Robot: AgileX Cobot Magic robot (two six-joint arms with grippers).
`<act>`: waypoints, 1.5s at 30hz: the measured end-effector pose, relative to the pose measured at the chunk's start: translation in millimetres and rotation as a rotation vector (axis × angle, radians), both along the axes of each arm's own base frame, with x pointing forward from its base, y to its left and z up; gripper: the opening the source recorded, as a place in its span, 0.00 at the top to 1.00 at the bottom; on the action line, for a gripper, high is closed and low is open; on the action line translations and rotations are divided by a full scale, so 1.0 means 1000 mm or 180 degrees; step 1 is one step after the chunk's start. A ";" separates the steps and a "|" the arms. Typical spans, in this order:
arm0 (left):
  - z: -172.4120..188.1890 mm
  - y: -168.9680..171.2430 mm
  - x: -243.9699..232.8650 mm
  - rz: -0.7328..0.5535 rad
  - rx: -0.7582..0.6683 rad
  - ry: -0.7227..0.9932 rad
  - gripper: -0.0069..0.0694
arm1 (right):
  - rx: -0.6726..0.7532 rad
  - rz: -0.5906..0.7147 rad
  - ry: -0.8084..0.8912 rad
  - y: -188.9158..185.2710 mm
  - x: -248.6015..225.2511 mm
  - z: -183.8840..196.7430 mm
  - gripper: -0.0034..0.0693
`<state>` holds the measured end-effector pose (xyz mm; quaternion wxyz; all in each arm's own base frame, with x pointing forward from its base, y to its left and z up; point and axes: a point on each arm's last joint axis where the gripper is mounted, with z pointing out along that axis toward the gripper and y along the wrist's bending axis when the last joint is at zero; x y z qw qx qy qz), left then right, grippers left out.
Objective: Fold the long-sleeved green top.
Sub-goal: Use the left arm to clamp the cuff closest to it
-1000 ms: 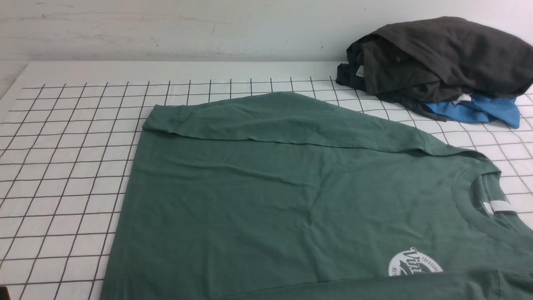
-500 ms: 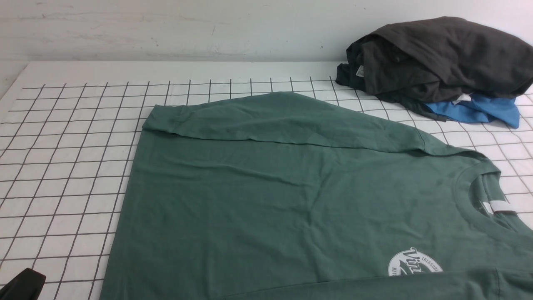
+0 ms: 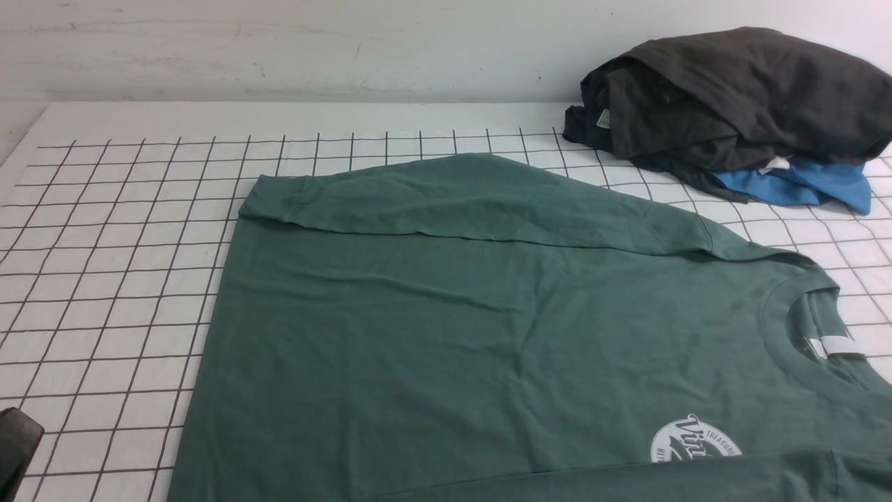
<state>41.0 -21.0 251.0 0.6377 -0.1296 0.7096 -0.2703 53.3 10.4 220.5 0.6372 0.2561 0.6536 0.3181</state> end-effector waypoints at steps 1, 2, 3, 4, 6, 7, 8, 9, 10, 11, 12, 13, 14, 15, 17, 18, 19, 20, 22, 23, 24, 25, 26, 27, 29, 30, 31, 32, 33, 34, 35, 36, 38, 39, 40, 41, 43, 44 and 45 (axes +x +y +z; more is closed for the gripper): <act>0.008 -0.003 0.000 -0.0123 0.0328 0.0100 0.92 | -0.0311 -0.0014 -0.0067 0.000 0.000 0.012 0.97; 0.012 -0.006 0.002 -0.0332 0.0661 0.0437 0.92 | -0.0624 -0.0027 -0.0098 -0.001 0.002 0.027 0.97; 0.015 -0.008 0.008 -0.0511 0.0894 0.0779 0.92 | -0.0929 -0.0003 -0.0071 0.000 0.007 0.043 0.97; 0.020 -0.009 0.012 -0.0624 0.1002 0.0981 0.92 | -0.1157 0.0035 -0.0020 0.000 0.012 0.057 0.97; 0.026 -0.011 0.027 -0.0914 0.1240 0.1520 0.92 | -0.1662 0.0205 0.0130 0.003 0.026 0.080 0.97; 0.030 -0.010 0.033 -0.1020 0.1374 0.1694 0.92 | -0.1843 0.0348 0.0225 0.005 0.033 0.088 0.97; 0.037 -0.010 0.042 -0.1176 0.1516 0.1941 0.92 | -0.2052 0.0534 0.0319 0.008 0.043 0.101 0.97; 0.039 -0.010 0.042 -0.1168 0.1550 0.1912 0.92 | -0.2064 0.0572 0.0343 0.008 0.045 0.103 0.97; 0.043 -0.009 0.054 -0.1379 0.1719 0.2237 0.92 | -0.2219 0.0888 0.0465 0.015 0.056 0.114 0.97; 0.044 -0.009 0.057 -0.1429 0.1761 0.2301 0.91 | -0.2262 0.0992 0.0500 0.017 0.058 0.117 0.97; 0.048 -0.012 0.067 -0.1652 0.1907 0.2490 0.90 | -0.2401 0.1464 0.0674 0.028 0.069 0.124 0.97; 0.047 -0.014 0.073 -0.1772 0.1972 0.2590 0.89 | -0.2476 0.1748 0.0793 0.035 0.074 0.126 0.97; 0.046 -0.017 0.077 -0.1879 0.2046 0.2640 0.88 | -0.2520 0.1961 0.0901 0.039 0.075 0.125 0.97; 0.044 -0.020 0.081 -0.1982 0.2136 0.2687 0.85 | -0.2579 0.2200 0.1034 0.045 0.079 0.124 0.97; 0.037 -0.029 0.088 -0.2236 0.2376 0.2820 0.80 | -0.2741 0.2752 0.1393 0.055 0.082 0.114 0.97; 0.030 -0.035 0.093 -0.2387 0.2554 0.2925 0.76 | -0.2808 0.3051 0.1593 0.061 0.082 0.107 0.97; 0.029 -0.036 0.092 -0.2395 0.2581 0.2923 0.75 | -0.2818 0.3093 0.1625 0.062 0.082 0.105 0.97; 0.022 -0.040 0.098 -0.2486 0.2726 0.3058 0.68 | -0.2882 0.3335 0.1815 0.066 0.081 0.098 0.97; 0.011 -0.047 0.105 -0.2556 0.2946 0.3247 0.58 | -0.2943 0.3530 0.1951 0.069 0.080 0.093 0.97; 0.005 -0.050 0.109 -0.2572 0.3026 0.3330 0.54 | -0.2956 0.3561 0.1960 0.070 0.080 0.092 0.97; 0.003 -0.051 0.111 -0.2572 0.3054 0.3357 0.53 | -0.2957 0.3561 0.1960 0.070 0.080 0.092 0.97; -0.006 -0.057 0.119 -0.2599 0.3144 0.3425 0.45 | -0.2985 0.3565 0.1955 0.071 0.080 0.092 0.97; -0.012 -0.060 0.124 -0.2618 0.3169 0.3464 0.43 | -0.2996 0.3553 0.1945 0.071 0.080 0.092 0.97; -0.013 -0.061 0.125 -0.2619 0.3171 0.3465 0.42 | -0.3001 0.3545 0.1941 0.070 0.080 0.092 0.97; -0.028 -0.070 0.136 -0.2677 0.3217 0.3530 0.36 | -0.3025 0.3494 0.1910 0.070 0.082 0.093 0.97; -0.034 -0.073 0.140 -0.2701 0.3238 0.3557 0.35 | -0.3026 0.3472 0.1890 0.070 0.083 0.093 0.97; -0.036 -0.075 0.142 -0.2709 0.3243 0.3569 0.35 | -0.3026 0.3467 0.1886 0.070 0.083 0.093 0.97; -0.043 -0.077 0.145 -0.2730 0.3258 0.3601 0.34 | -0.3026 0.3457 0.1877 0.070 0.083 0.093 0.97; -0.052 -0.082 0.151 -0.2752 0.3274 0.3632 0.34 | -0.3025 0.3449 0.1872 0.070 0.083 0.093 0.97; -0.058 -0.084 0.154 -0.2760 0.3285 0.3642 0.34 | -0.3025 0.3449 0.1872 0.070 0.083 0.093 0.97; -0.059 -0.084 0.155 -0.2759 0.3285 0.3641 0.34 | -0.3025 0.3449 0.1872 0.070 0.083 0.093 0.97; -0.068 -0.088 0.160 -0.2759 0.3291 0.3647 0.34 | -0.3025 0.3444 0.1868 0.070 0.084 0.093 0.97; -0.076 -0.090 0.164 -0.2758 0.3293 0.3667 0.34 | -0.3026 0.3438 0.1863 0.070 0.084 0.093 0.97; -0.082 -0.091 0.167 -0.2762 0.3292 0.3693 0.34 | -0.3029 0.3430 0.1857 0.070 0.084 0.093 0.97; -0.084 -0.091 0.168 -0.2766 0.3290 0.3710 0.34 | -0.3029 0.3430 0.1857 0.070 0.084 0.093 0.97; -0.086 -0.092 0.168 -0.2769 0.3291 0.3720 0.34 | -0.3029 0.3430 0.1857 0.070 0.084 0.093 0.97; -0.094 -0.094 0.169 -0.2804 0.3236 0.3847 0.36 | -0.3032 0.3426 0.1856 0.070 0.084 0.093 0.97; -0.096 -0.094 0.169 -0.2812 0.3234 0.3874 0.38 | -0.3036 0.3423 0.1855 0.070 0.084 0.093 0.97; -0.097 -0.094 0.169 -0.2813 0.3229 0.3880 0.38 | -0.3036 0.3423 0.1855 0.070 0.084 0.093 0.97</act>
